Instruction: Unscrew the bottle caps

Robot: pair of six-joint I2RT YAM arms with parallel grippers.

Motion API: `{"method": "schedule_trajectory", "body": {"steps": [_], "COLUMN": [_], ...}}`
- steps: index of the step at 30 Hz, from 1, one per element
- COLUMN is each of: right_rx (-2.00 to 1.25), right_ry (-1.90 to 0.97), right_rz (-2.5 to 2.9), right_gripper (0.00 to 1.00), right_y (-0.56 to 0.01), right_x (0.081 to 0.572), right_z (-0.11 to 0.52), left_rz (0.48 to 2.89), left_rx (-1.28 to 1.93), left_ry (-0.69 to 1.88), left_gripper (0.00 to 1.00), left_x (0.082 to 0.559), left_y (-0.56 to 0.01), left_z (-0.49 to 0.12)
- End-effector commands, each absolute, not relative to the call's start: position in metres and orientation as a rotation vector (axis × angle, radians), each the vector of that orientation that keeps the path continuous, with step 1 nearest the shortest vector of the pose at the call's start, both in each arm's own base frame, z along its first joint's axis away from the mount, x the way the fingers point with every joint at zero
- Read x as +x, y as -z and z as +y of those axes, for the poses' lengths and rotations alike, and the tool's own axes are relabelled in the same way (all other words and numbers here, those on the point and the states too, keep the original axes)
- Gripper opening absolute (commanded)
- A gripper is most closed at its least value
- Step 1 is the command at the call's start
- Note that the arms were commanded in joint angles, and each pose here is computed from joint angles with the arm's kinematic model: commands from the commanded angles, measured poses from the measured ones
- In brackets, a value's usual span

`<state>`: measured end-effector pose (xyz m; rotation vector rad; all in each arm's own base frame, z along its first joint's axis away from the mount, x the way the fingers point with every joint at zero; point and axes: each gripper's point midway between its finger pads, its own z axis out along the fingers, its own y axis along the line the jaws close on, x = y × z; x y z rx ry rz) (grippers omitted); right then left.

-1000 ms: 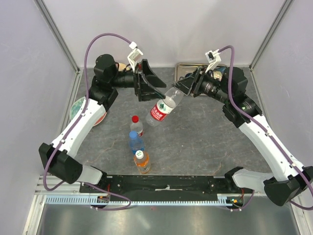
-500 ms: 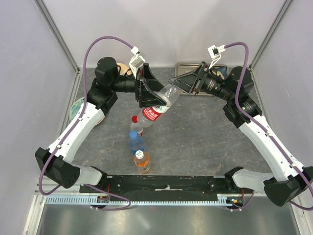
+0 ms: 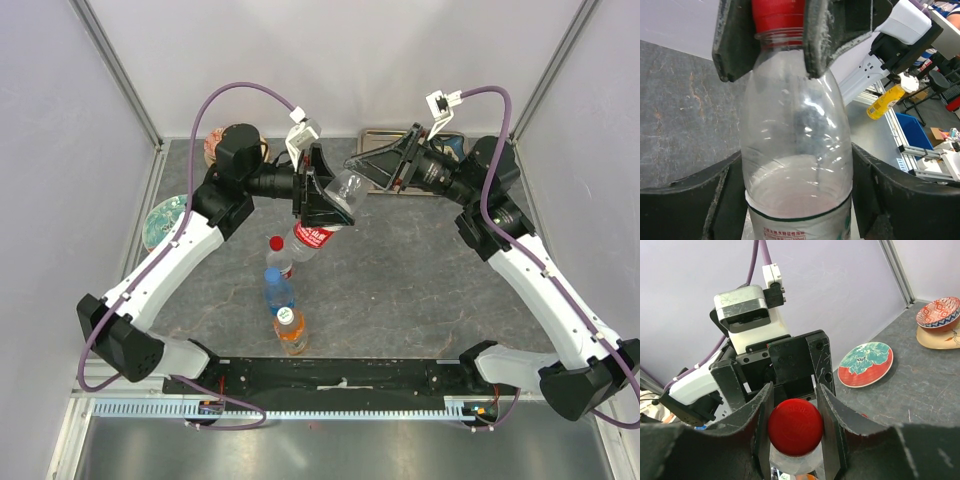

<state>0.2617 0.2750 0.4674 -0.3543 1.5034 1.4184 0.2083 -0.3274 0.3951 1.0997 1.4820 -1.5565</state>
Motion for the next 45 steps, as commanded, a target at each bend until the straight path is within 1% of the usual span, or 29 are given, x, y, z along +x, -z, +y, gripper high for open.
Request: {"method": "schedule_trajectory", "body": {"steps": [1, 3, 4, 6, 7, 8, 9, 10, 11, 12, 15, 18, 20, 22, 23, 25, 29, 31, 34, 38, 45], "right_rx": [-0.369, -0.372, -0.368, -0.370, -0.367, -0.365, -0.356, -0.359, -0.325, -0.308, -0.225, -0.102, -0.043, 0.031, 0.042, 0.086, 0.112, 0.129, 0.130, 0.102, 0.084], "right_ry": [-1.404, -1.391, -1.386, -1.372, -1.363, -1.357, -1.342, -1.313, -1.273, -1.244, -1.101, -0.985, -0.947, -0.903, -0.897, -0.861, -0.858, -0.851, -0.835, -0.849, -0.848], "right_rz": [1.471, 1.479, 1.482, 1.491, 1.495, 1.504, 1.510, 1.509, 1.528, 1.529, 1.497, 1.456, 1.456, 1.457, 1.472, 1.480, 1.517, 1.530, 1.549, 1.586, 1.636], "right_gripper": [0.00, 0.00, 0.00, 0.00, 0.02, 0.09, 0.33, 0.43, 0.49, 0.58, 0.64, 0.67, 0.68, 0.69, 0.71, 0.73, 0.74, 0.75, 0.75, 0.75, 0.75], "right_y": [-0.471, -0.468, -0.467, -0.463, -0.463, -0.462, -0.461, -0.461, -0.462, -0.465, -0.482, -0.501, -0.507, -0.508, -0.504, -0.501, -0.497, -0.497, -0.494, -0.486, -0.468], "right_x": [0.263, 0.264, 0.264, 0.265, 0.266, 0.265, 0.267, 0.268, 0.271, 0.272, 0.278, 0.280, 0.278, 0.280, 0.280, 0.283, 0.286, 0.288, 0.290, 0.292, 0.302], "right_z": [0.277, 0.276, 0.277, 0.276, 0.276, 0.275, 0.273, 0.271, 0.266, 0.261, 0.237, 0.209, 0.196, 0.185, 0.184, 0.177, 0.181, 0.185, 0.192, 0.209, 0.229], "left_rz": [1.459, 1.469, 1.471, 1.477, 1.475, 1.475, 1.476, 1.476, 1.466, 1.474, 1.476, 1.489, 1.469, 1.462, 1.482, 1.449, 1.454, 1.453, 1.449, 1.453, 1.449], "left_rx": [1.122, 1.116, 1.116, 1.114, 1.115, 1.115, 1.110, 1.106, 1.105, 1.087, 1.034, 0.971, 0.977, 0.945, 0.885, 0.884, 0.731, 0.691, 0.643, 0.642, 0.655], "left_ry": [1.525, 1.515, 1.512, 1.505, 1.502, 1.497, 1.487, 1.478, 1.463, 1.437, 1.332, 1.178, 1.088, 0.946, 0.860, 0.776, 0.591, 0.552, 0.484, 0.427, 0.430], "left_gripper": [0.71, 0.67, 0.61, 0.57, 0.56, 0.55, 0.55, 0.54, 0.54, 0.54, 0.54, 0.52, 0.50, 0.50, 0.50, 0.50, 0.45, 0.41, 0.39, 0.38, 0.36], "left_x": [0.210, 0.212, 0.212, 0.213, 0.213, 0.213, 0.215, 0.216, 0.215, 0.219, 0.229, 0.243, 0.244, 0.251, 0.262, 0.262, 0.281, 0.282, 0.285, 0.284, 0.279], "left_y": [-0.393, -0.391, -0.390, -0.389, -0.390, -0.389, -0.390, -0.390, -0.392, -0.392, -0.394, -0.390, -0.387, -0.384, -0.383, -0.385, -0.390, -0.391, -0.391, -0.387, -0.385], "left_z": [-0.333, -0.333, -0.334, -0.334, -0.334, -0.334, -0.333, -0.333, -0.332, -0.332, -0.328, -0.324, -0.327, -0.329, -0.326, -0.330, -0.320, -0.319, -0.318, -0.324, -0.328]}}
